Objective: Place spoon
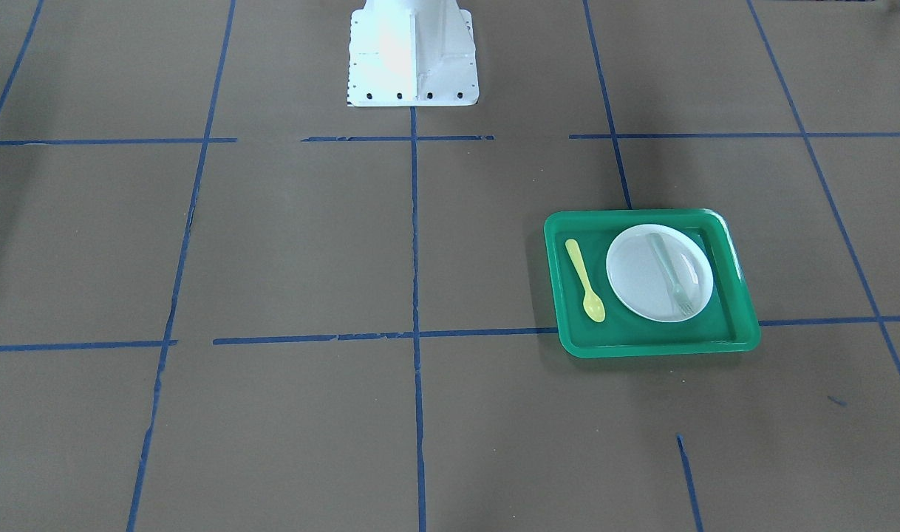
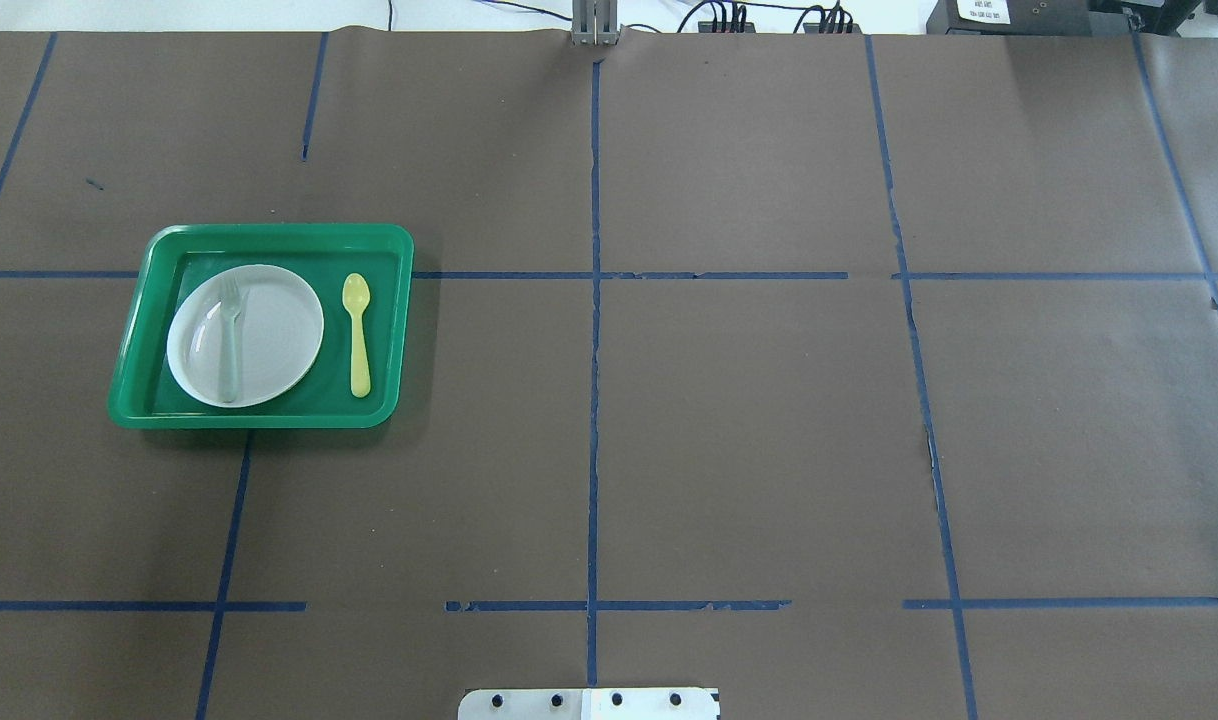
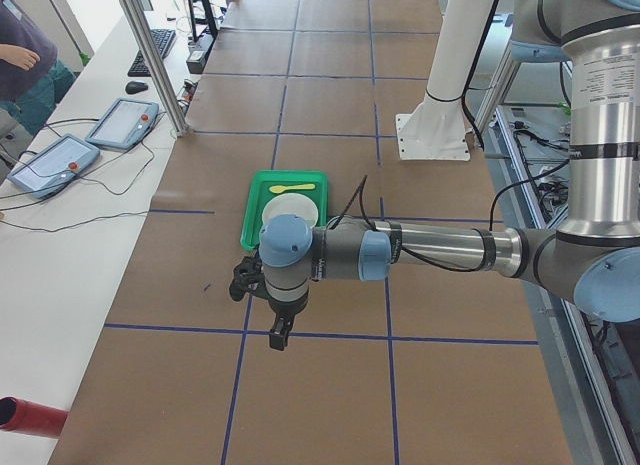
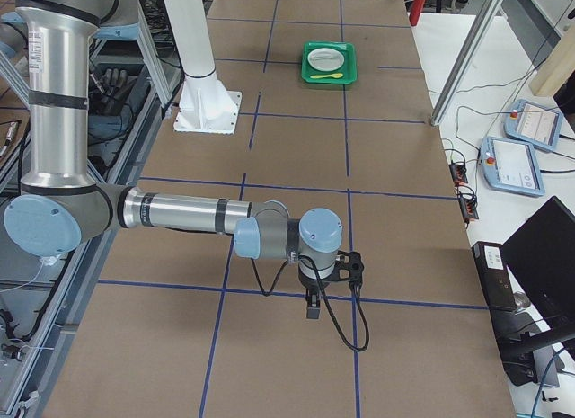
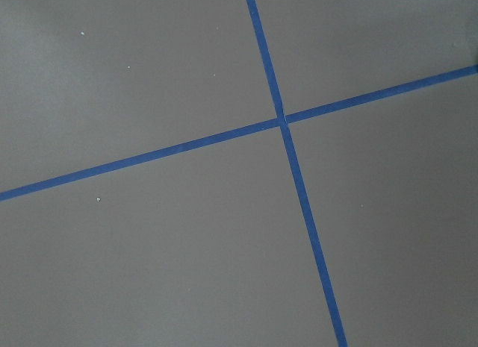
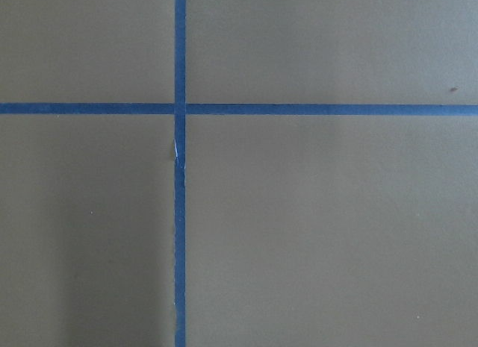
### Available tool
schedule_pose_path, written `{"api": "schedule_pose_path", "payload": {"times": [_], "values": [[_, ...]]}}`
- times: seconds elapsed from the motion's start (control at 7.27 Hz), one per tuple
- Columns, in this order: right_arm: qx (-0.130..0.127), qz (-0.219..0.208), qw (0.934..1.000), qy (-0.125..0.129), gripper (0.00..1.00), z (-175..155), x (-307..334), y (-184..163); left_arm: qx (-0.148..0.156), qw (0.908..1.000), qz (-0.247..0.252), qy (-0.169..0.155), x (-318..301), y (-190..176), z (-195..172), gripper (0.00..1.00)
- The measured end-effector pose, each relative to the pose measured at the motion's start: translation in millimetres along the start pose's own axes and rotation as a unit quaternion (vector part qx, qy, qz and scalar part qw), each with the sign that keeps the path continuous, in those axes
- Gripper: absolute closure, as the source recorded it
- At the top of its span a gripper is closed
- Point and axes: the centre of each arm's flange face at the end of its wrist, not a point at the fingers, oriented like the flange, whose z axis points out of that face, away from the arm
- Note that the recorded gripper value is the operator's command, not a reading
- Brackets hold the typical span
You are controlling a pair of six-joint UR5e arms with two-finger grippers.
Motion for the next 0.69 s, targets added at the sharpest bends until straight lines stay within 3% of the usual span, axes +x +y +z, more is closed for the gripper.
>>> {"api": "schedule_pose_path", "payload": {"times": [0.69], "values": [[0.0,0.0,1.0,0.0,0.0,0.0,0.0,0.0,0.003,1.0,0.001,-0.001,1.2,-1.8,-1.7,0.0]]}}
